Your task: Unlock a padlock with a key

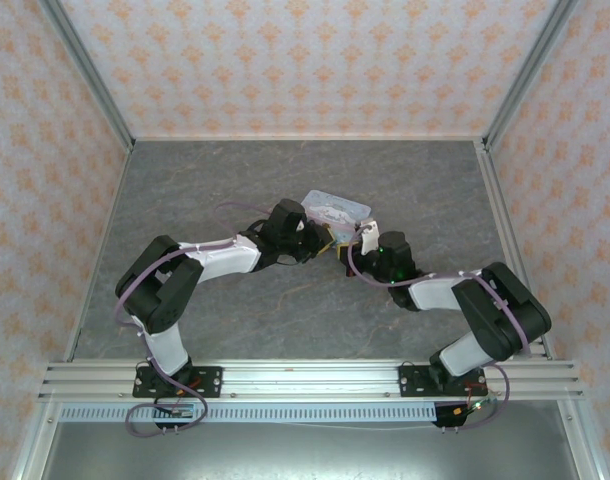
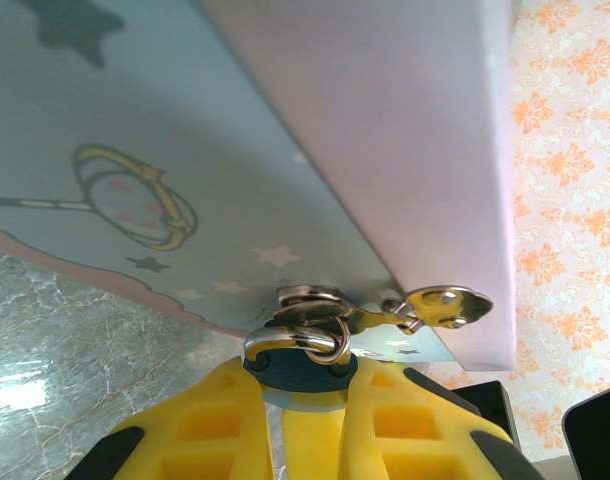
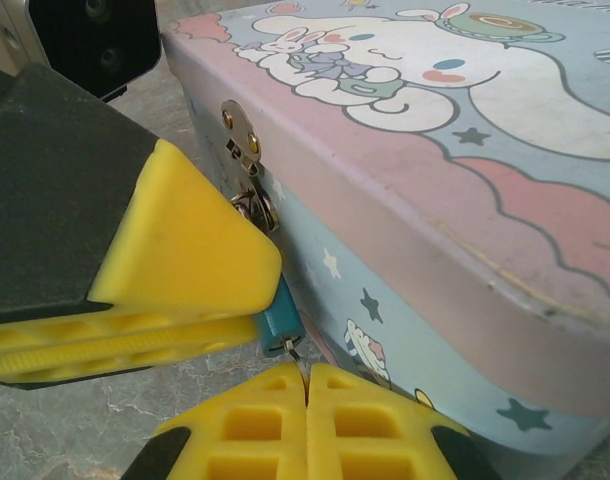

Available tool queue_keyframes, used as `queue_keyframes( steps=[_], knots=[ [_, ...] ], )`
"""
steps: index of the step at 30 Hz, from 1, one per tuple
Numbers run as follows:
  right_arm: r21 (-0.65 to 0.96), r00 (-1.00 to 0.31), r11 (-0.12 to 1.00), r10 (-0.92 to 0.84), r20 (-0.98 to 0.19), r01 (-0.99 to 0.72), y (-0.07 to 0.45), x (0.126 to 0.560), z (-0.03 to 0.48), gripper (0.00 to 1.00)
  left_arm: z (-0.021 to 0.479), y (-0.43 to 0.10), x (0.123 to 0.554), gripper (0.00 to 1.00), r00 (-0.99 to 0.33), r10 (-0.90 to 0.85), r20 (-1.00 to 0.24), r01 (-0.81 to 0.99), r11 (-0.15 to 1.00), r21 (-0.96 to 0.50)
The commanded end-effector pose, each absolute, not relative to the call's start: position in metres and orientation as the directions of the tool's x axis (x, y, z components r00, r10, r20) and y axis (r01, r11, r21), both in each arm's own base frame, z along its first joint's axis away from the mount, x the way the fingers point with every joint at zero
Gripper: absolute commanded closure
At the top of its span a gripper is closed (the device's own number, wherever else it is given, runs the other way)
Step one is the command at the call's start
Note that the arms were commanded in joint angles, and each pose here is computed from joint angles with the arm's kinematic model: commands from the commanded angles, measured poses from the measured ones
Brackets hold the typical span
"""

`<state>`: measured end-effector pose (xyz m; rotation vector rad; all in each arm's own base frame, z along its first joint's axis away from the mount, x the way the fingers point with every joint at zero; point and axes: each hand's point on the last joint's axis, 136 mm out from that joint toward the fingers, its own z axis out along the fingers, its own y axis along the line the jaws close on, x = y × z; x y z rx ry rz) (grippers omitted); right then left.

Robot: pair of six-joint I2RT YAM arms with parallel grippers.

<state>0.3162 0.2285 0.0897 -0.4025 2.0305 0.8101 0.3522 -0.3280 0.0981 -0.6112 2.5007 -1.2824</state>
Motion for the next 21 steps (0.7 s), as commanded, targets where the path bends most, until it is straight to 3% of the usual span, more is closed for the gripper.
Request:
queue_keyframes(
  steps=[1, 9, 21],
  knots=[
    [0.369, -0.442, 0.687, 0.077, -0.894, -0.626, 0.240, 0.335, 0.136, 1.00, 0.123, -0.355, 0.323, 0.84, -0.936, -0.352, -0.008, -0.173, 0.478, -0.861],
    [0.436, -0.481, 0.663, 0.128, -0.867, -0.609, 0.243, 0.335, 0.140, 1.00, 0.117, -0.357, 0.325, 0.84, -0.936, -0.353, -0.001, -0.179, 0.478, -0.860],
    [0.509, -0.593, 0.718, 0.167, -0.788, -0.475, 0.232, 0.321, 0.083, 1.00, 0.076, -0.356, 0.330, 0.82, -0.921, -0.388, 0.031, -0.234, 0.488, -0.841]
  ],
)
